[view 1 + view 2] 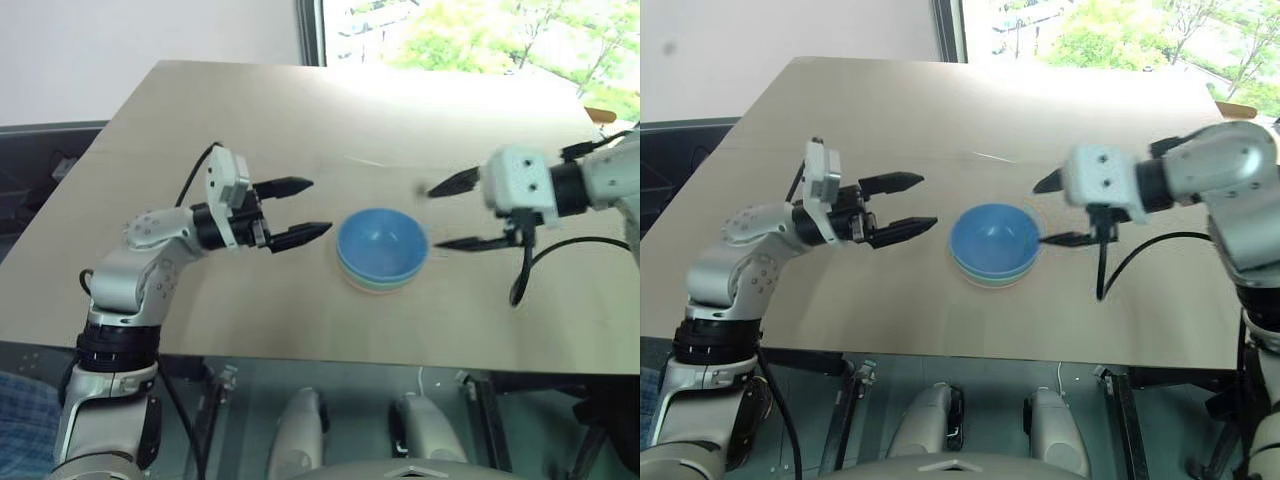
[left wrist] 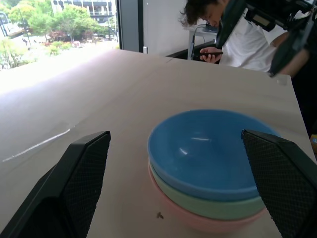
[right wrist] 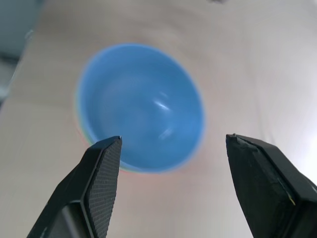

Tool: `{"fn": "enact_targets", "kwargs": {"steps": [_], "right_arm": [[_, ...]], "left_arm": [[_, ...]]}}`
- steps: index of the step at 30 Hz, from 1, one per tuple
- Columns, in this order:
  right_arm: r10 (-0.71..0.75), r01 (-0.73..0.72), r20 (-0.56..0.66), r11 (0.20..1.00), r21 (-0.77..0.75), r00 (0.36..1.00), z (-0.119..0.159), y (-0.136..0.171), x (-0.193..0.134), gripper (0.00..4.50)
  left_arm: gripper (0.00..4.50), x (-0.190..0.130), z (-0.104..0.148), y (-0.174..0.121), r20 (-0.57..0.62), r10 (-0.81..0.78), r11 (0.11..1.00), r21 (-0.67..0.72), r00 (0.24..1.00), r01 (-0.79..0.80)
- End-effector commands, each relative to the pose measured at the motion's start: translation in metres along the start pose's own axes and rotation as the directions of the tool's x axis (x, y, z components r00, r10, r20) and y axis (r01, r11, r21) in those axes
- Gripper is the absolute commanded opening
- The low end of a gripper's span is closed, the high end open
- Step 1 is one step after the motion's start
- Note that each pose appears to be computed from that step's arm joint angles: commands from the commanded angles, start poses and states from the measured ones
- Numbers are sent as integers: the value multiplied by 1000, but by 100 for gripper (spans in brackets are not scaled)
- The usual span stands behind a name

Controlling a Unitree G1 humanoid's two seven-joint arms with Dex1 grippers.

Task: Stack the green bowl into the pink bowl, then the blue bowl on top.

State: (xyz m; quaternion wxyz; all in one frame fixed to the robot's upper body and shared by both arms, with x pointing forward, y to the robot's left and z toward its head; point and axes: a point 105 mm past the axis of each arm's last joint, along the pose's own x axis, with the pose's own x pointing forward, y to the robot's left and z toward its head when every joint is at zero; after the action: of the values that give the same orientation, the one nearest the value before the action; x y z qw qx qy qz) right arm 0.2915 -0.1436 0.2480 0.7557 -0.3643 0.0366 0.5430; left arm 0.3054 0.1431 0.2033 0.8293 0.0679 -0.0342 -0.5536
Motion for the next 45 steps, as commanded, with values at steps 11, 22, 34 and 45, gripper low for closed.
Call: {"fn": "enact_targets", "kwargs": {"steps": [11, 22, 34, 45], "right_arm": [[-378, 277, 136, 839, 468, 916, -62, 46, -80, 359], [-353, 267, 74, 813, 518, 933, -101, 82, -103, 359], [-300, 247, 35, 838, 487, 953, -117, 90, -101, 359], [-277, 214, 67, 856, 471, 959, -109, 88, -96, 359]], "left_arm": [[450, -37, -12, -20, -101, -11, 999, -36, 995, 7], [450, -58, -33, -7, -214, 91, 996, 6, 972, -92], [450, -67, -39, -15, -242, 126, 992, 33, 962, -122], [450, -61, -31, -17, -164, 133, 989, 83, 978, -120]]}}
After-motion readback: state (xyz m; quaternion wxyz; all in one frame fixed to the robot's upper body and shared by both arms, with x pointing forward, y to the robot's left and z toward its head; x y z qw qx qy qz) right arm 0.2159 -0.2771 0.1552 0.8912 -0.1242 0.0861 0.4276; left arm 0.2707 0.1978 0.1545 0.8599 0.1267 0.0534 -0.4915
